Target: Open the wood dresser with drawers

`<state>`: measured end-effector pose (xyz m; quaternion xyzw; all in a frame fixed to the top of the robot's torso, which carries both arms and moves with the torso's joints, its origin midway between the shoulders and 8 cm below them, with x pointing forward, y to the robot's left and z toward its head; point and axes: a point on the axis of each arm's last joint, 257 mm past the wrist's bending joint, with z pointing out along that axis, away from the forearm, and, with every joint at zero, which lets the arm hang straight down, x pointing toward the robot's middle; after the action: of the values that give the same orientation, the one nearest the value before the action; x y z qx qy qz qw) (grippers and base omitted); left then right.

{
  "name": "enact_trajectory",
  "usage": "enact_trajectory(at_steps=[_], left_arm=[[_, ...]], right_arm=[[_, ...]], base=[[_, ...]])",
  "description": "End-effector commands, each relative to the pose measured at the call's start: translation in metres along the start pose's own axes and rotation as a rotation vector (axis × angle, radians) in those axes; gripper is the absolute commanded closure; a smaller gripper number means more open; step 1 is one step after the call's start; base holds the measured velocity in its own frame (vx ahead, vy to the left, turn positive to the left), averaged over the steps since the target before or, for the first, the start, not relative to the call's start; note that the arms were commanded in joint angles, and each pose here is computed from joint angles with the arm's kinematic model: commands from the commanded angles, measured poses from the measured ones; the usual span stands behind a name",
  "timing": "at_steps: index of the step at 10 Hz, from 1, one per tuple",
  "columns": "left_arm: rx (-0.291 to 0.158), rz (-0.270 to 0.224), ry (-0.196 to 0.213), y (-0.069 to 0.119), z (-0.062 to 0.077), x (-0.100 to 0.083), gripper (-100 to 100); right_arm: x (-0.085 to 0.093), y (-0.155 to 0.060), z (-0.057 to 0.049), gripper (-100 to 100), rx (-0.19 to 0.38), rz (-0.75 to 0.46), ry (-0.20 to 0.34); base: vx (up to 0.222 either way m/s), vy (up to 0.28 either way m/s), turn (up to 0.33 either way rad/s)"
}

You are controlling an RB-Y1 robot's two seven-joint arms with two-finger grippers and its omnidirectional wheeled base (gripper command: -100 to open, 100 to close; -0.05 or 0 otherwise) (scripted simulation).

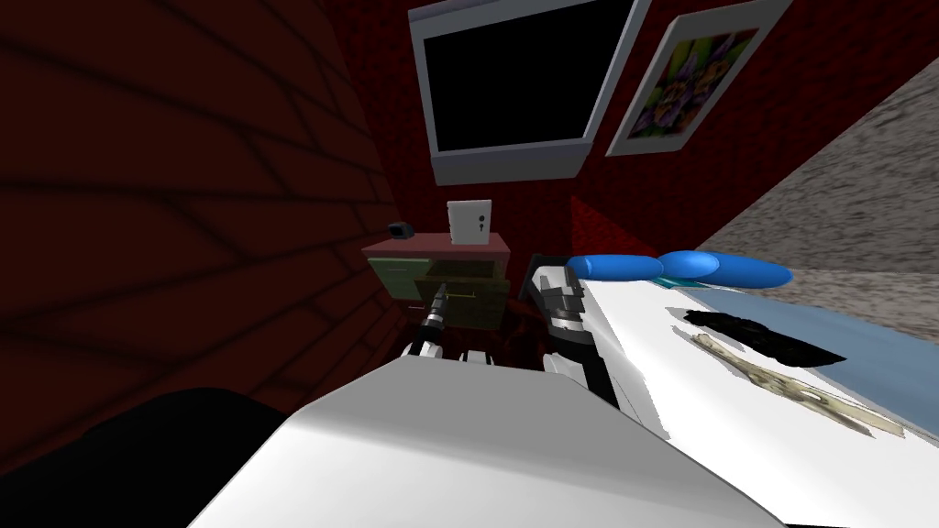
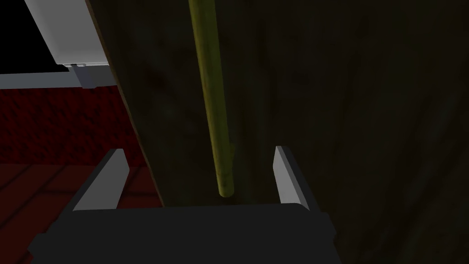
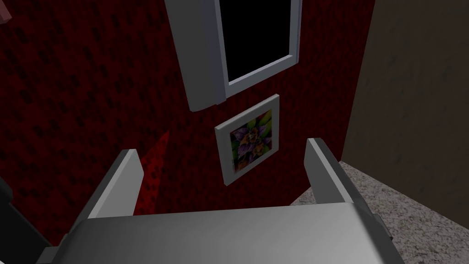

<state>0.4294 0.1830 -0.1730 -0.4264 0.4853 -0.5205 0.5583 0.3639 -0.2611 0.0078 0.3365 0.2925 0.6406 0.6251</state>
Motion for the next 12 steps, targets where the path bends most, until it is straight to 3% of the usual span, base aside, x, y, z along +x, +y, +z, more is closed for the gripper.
enact_trajectory(at_steps=[1, 5, 6, 7, 12], left_arm=[[0.000, -0.001, 0.007, -0.015, -0.005, 0.003, -100], [0.004, -0.006, 0.014, -0.041, -0.014, 0.006, -100], [-0.006, -0.005, 0.014, -0.034, -0.013, 0.006, -100], [-0.008, -0.005, 0.015, -0.034, -0.013, 0.006, 0], [-0.012, -0.004, 0.016, -0.032, -0.013, 0.006, 0]], right_arm=[[0.000, 0.000, 0.000, 0, 0.000, 0.000, 0.000], [0.000, 0.000, 0.000, 0, 0.000, 0.000, 0.000], [0.000, 0.000, 0.000, 0, 0.000, 0.000, 0.000], [0.000, 0.000, 0.000, 0, 0.000, 0.000, 0.000], [0.000, 0.000, 0.000, 0, 0.000, 0.000, 0.000]], base=[[0.041, 0.006, 0.023], [0.034, 0.005, 0.020], [0.018, 0.001, 0.003], [0.005, 0.000, -0.001], [0.000, 0.000, 0.000]])
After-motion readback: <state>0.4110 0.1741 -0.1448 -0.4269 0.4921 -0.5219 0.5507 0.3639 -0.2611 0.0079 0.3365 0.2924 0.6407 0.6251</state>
